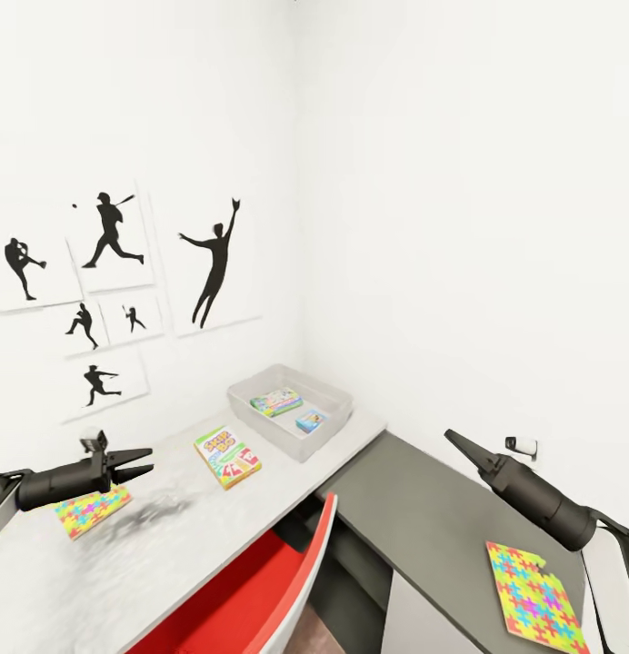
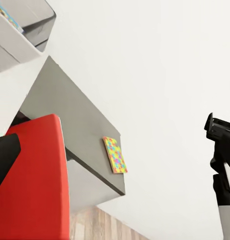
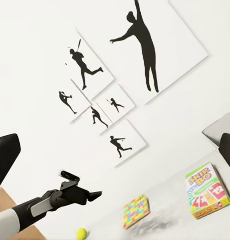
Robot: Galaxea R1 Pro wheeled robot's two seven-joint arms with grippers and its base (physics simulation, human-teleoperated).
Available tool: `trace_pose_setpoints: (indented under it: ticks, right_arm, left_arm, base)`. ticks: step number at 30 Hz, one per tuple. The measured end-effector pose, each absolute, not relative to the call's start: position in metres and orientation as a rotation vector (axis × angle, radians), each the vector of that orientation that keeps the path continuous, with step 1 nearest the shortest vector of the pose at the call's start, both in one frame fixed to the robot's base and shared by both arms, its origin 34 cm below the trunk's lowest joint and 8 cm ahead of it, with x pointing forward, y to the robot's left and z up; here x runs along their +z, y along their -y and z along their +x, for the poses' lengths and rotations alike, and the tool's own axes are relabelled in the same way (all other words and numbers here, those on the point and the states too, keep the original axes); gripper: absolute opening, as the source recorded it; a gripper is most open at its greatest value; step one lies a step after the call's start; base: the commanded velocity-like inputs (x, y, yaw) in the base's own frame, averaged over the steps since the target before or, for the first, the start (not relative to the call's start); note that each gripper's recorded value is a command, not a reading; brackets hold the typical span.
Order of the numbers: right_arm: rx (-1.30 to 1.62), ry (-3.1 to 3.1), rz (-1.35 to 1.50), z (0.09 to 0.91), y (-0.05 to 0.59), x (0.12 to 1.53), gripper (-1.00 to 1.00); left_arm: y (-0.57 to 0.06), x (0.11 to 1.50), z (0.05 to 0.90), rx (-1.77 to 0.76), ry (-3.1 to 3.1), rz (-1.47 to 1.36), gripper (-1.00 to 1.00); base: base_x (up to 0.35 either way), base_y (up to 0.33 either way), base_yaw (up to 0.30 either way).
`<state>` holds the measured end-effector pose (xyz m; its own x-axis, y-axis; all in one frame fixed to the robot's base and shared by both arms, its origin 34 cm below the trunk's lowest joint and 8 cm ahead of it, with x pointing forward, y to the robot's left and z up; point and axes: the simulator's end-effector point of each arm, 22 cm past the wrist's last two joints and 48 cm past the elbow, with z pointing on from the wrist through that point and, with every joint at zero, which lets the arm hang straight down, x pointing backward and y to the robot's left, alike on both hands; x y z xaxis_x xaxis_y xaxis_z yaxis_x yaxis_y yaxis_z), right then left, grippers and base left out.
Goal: Put all the toys in the child's room - the three board games (two on the bed and one on the table), the two jigsaw puzzles on the table, and the tennis ball on the table - inside the toy box on the table in the child's room.
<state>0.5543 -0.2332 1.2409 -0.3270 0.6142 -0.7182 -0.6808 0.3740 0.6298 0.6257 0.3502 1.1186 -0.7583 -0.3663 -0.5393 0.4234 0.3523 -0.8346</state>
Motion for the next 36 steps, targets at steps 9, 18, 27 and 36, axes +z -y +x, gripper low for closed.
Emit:
trace_pose_setpoints:
  ticks: [9,18,27,36]
  right_arm:
    - [1.306,-1.384,-0.067,0.554,0.233,1.242,1.0]
    - [1.304,-1.384,-0.067,0.554,0.233,1.242,1.0]
    - [1.309,-1.412,-0.078,0.556,0.222,1.237,1.0]
    - [1.288,-1.453,-0.064,0.563,0.217,1.229,1.0]
  left_arm:
    - [-0.354,1.121,0.625,-1.47,-1.929,0.046,1.0]
    - [-0.354,1.122,0.626,-1.47,-1.928,0.045,1.0]
    - [-0.354,1.122,0.625,-1.468,-1.929,0.048,1.0]
    - [-0.354,1.122,0.626,-1.447,-1.916,0.077,1.0]
  base:
    - [0.0,0.0,0.208]
    - [0.0,0.0,0.056]
    - [0.0,0.0,0.26]
    - [-0.052,0.002,0.29]
